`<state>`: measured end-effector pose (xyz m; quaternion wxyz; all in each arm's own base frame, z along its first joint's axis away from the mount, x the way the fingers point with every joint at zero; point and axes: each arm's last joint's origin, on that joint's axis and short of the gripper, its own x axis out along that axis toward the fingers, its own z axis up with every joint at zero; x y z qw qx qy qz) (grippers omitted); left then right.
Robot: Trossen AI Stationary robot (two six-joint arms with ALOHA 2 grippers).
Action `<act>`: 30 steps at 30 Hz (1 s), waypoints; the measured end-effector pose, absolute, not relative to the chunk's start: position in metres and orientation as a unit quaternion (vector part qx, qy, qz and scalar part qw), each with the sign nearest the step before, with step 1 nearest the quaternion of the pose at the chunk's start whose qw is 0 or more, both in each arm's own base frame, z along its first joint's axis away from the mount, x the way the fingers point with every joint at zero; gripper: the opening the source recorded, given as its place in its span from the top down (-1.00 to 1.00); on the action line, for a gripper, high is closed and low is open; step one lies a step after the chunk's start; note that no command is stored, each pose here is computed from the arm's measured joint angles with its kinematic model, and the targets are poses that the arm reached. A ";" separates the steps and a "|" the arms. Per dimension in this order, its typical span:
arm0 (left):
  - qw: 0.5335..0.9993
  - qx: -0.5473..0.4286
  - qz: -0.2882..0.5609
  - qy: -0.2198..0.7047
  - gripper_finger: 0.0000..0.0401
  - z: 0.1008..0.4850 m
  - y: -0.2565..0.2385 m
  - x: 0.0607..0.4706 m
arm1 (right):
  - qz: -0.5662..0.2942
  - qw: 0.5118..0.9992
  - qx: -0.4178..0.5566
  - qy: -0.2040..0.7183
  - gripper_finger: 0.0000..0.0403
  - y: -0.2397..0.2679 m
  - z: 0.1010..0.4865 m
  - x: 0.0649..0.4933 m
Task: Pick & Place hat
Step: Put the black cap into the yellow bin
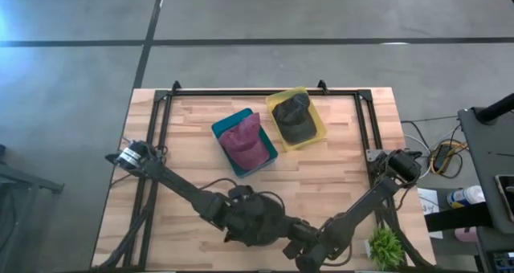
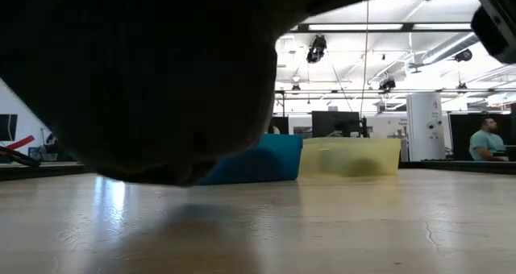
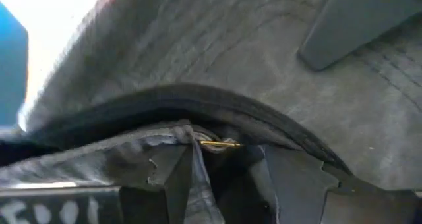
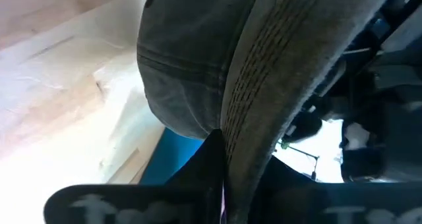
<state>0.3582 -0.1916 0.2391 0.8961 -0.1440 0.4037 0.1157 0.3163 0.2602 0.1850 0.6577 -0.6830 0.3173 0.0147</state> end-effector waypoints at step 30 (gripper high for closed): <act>0.810 -0.123 0.018 0.573 0.07 0.230 -0.173 0.323 | 0.021 0.660 -0.676 0.329 0.93 0.258 0.173 0.321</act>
